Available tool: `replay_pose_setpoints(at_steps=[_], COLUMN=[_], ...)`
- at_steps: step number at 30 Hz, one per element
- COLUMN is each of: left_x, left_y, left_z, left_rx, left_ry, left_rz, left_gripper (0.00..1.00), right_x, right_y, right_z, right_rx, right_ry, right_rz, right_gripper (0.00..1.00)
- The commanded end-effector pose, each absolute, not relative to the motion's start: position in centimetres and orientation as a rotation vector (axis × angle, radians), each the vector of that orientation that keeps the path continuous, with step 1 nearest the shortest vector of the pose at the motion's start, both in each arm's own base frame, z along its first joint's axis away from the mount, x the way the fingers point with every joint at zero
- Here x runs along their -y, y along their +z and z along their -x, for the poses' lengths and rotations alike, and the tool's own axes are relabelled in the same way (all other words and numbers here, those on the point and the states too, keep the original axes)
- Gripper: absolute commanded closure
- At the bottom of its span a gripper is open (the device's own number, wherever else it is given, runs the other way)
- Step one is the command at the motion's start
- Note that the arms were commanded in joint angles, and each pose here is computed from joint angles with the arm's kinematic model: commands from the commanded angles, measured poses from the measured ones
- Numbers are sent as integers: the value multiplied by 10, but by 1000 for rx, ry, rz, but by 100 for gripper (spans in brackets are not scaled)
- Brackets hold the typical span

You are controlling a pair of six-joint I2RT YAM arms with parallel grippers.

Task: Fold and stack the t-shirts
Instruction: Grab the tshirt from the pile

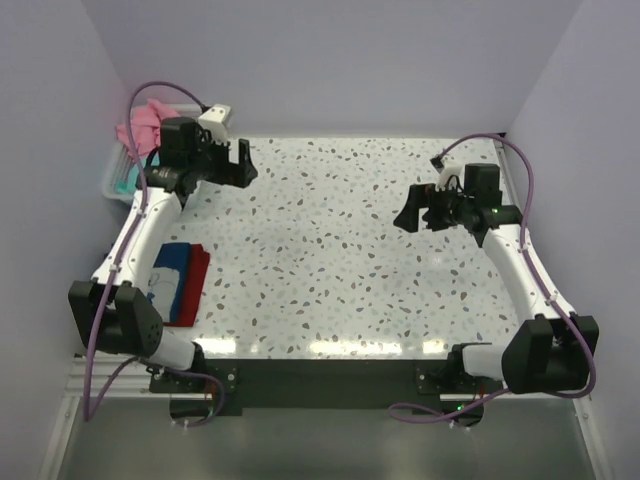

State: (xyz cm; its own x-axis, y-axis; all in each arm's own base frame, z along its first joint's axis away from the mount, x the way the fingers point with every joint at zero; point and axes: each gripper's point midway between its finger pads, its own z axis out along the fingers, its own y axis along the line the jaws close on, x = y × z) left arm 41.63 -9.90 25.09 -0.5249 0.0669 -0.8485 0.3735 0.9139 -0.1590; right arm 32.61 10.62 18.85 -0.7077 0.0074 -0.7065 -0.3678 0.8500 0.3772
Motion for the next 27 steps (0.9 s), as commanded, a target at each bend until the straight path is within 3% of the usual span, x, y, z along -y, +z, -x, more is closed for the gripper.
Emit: replay_pose_setpoints(at_steps=[1,4,9,16,27], left_x=[81,46,-29,-109,-167], left_y=[272,302,292,229,125], left_z=[-429,-454,-502,-551,-568], left_rx=[-2066,-2011,-2116,-2255,-2403], left_ry=[-353,-301,-52,86,284], left_rz=[-354,-358,-289,-178,-112], left_gripper=[0,0,0,0,0], right_x=[-102,-102,-102,-96,-84], right_y=[209,208,206,207,191], right_z=[-335,-336,-336,-338,-338], right_rx=[-2221,-2224,-2224,-2209,-2258], right_ry=[620,609,607,554,481], right_rz=[267,270,297,290,251], right_gripper=[1,1,1,1,1])
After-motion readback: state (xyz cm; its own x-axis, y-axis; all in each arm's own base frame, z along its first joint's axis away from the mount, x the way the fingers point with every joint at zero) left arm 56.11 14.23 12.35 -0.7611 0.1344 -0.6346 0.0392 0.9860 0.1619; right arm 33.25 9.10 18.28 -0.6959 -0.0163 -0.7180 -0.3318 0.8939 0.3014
